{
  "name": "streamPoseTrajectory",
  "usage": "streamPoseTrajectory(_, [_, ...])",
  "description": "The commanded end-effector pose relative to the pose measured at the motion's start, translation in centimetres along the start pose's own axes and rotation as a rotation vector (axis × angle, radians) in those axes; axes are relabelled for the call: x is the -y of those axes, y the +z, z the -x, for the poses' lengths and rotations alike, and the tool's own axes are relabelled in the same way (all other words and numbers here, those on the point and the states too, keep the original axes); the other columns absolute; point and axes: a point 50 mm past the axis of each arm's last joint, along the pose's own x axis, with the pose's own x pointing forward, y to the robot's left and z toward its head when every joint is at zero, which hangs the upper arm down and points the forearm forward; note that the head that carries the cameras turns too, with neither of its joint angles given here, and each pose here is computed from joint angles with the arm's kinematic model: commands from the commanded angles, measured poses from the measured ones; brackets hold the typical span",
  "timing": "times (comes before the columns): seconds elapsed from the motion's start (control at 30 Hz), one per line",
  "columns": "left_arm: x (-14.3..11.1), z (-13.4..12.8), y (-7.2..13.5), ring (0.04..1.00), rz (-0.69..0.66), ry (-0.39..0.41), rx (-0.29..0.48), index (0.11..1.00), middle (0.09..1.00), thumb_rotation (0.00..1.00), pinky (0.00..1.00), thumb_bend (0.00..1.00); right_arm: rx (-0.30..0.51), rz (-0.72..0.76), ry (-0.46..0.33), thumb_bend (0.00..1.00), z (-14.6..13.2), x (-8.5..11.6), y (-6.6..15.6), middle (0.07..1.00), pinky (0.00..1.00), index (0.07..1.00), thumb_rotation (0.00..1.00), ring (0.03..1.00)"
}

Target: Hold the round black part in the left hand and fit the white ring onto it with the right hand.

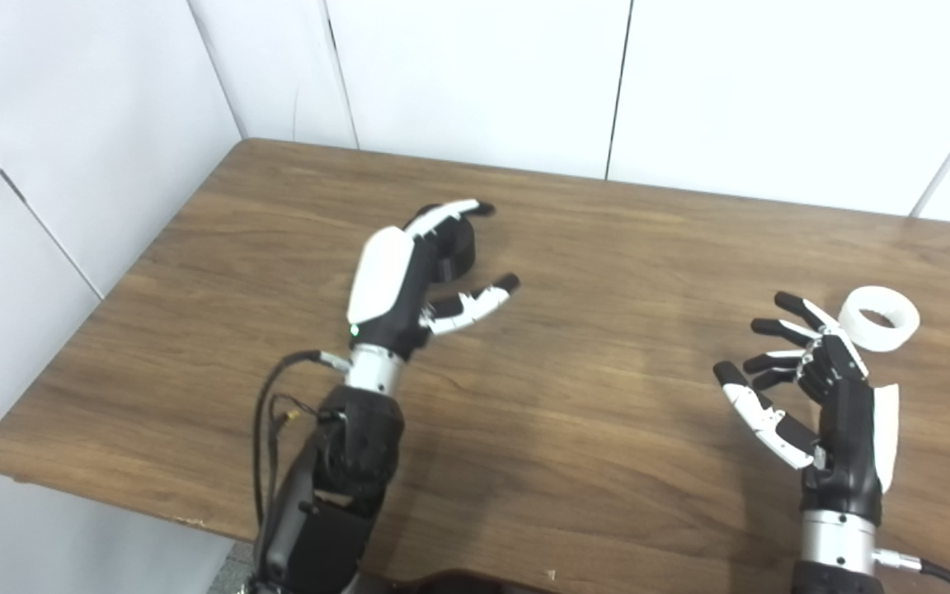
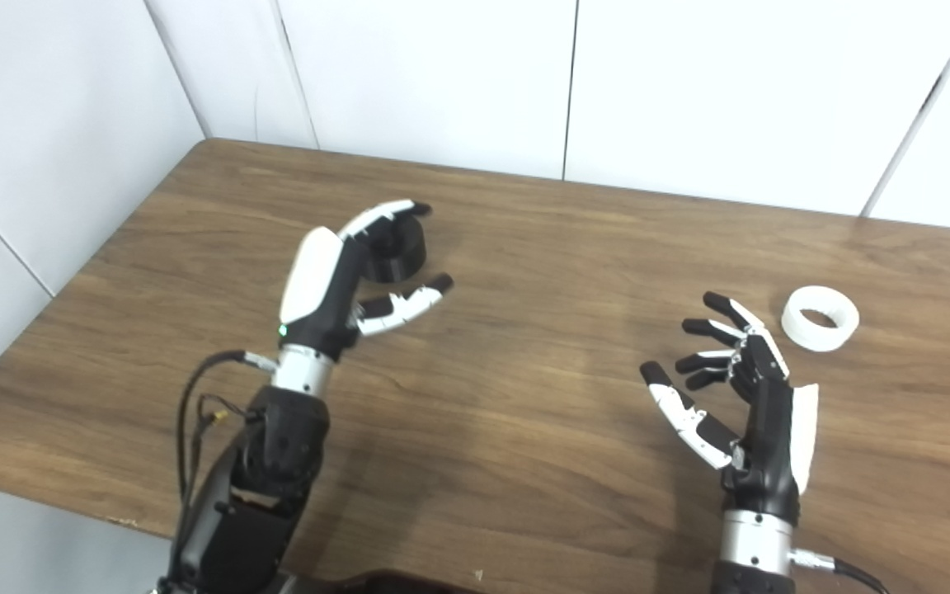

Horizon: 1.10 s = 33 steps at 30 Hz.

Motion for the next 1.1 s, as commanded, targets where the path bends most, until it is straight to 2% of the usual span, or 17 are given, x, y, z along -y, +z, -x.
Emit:
streamPoseTrajectory(0.0, [-1.6, -1.9, 1.1, 0.896, -0.037, 0.060, 0.072, 0.780, 0.910, 0.31, 0.74, 0.63, -0.069, 0.044, 0.015, 0.63, 1.9, 0.9, -2.0, 0.662, 0.37, 0.766, 0.20, 0.483])
streamPoseTrajectory(0.23, [-2.2, -3.2, 0.7, 0.918, -0.095, 0.105, 0.088, 0.815, 0.911, 0.35, 0.78, 0.65, -0.076, 0.038, 0.012, 0.64, 1.9, 1.0, -1.9, 0.660, 0.38, 0.762, 0.19, 0.486])
streamPoseTrajectory(0.53, [-2.9, -4.7, -0.5, 0.989, -0.161, 0.123, 0.059, 0.867, 0.982, 0.41, 0.81, 0.69, -0.071, 0.040, 0.017, 0.64, 2.0, 1.0, -2.0, 0.660, 0.38, 0.764, 0.19, 0.486])
streamPoseTrajectory(0.8, [-3.3, -6.6, -1.4, 1.000, -0.233, 0.093, 0.014, 0.890, 1.000, 0.44, 0.87, 0.73, -0.074, 0.038, 0.014, 0.64, 2.0, 1.2, -2.0, 0.662, 0.37, 0.763, 0.19, 0.483])
streamPoseTrajectory(0.83, [-3.4, -6.9, -1.5, 1.000, -0.242, 0.085, 0.007, 0.895, 1.000, 0.43, 0.92, 0.75, -0.075, 0.042, 0.011, 0.65, 2.0, 1.2, -2.0, 0.662, 0.38, 0.761, 0.20, 0.484])
streamPoseTrajectory(0.9, [-3.4, -7.2, -1.7, 1.000, -0.248, 0.076, -0.001, 0.898, 1.000, 0.43, 0.97, 0.76, -0.075, 0.047, 0.008, 0.65, 2.1, 1.2, -1.9, 0.663, 0.38, 0.761, 0.21, 0.485])
streamPoseTrajectory(1.07, [-3.3, -8.0, -2.5, 1.000, -0.287, 0.048, -0.036, 0.889, 1.000, 0.46, 1.00, 0.83, -0.075, 0.046, 0.009, 0.64, 2.1, 1.3, -1.8, 0.659, 0.37, 0.762, 0.19, 0.483])
